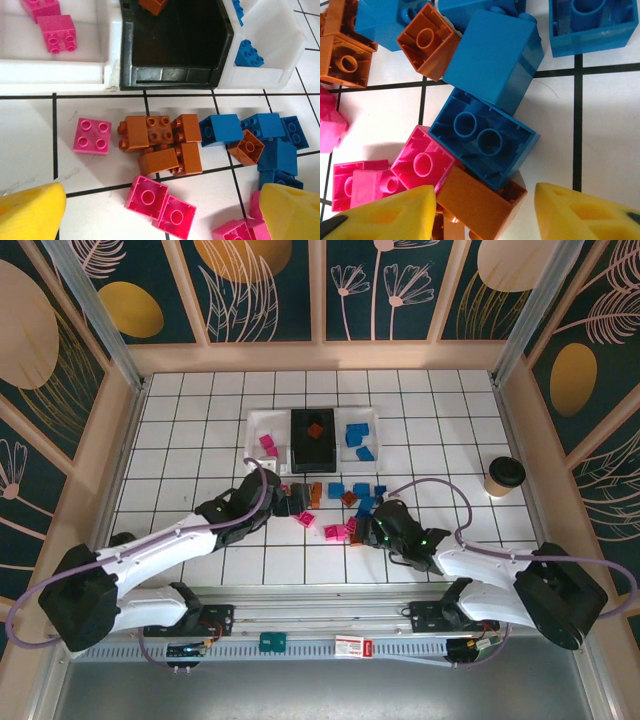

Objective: Sort the legos into containers by color
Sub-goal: Pick up the lego from the bottom-center of the table.

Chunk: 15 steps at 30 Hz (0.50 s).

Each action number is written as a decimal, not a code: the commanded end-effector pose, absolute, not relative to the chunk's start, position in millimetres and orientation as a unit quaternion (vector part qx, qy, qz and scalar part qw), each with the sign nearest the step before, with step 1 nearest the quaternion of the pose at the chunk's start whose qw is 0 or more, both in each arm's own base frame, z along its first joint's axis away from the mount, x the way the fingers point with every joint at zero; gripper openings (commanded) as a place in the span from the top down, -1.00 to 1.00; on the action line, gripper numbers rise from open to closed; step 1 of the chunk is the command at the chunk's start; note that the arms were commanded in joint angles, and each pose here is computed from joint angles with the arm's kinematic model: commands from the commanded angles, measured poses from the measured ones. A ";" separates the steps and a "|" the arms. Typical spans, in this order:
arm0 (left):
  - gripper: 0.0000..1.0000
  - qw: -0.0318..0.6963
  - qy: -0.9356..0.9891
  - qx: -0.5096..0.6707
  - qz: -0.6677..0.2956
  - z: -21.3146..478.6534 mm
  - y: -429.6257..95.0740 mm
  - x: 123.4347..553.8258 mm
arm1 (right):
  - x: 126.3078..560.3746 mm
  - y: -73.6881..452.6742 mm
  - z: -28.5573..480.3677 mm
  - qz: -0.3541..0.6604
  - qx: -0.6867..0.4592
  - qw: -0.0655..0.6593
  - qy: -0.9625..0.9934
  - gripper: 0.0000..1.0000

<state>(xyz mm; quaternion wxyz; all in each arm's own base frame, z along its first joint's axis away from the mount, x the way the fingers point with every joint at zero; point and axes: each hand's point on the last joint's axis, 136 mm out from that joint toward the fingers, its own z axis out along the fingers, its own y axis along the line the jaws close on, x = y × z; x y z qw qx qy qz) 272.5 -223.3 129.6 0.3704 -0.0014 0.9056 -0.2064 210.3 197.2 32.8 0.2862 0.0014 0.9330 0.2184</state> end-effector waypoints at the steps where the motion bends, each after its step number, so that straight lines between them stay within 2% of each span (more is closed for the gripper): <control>1: -0.98 0.376 0.903 -0.021 -0.205 128.1 -214.3 269.3 | 216.7 199.4 35.1 0.218 0.004 0.304 0.927 0.01; 8: -0.97 0.364 0.912 -0.030 -0.187 114.6 -200.6 259.6 | 215.6 194.0 46.7 0.214 -0.001 0.316 0.924 0.33; 15: -0.98 0.368 0.912 -0.058 -0.168 106.7 -180.5 251.6 | 217.5 197.5 100.3 0.226 -0.043 0.350 0.908 0.37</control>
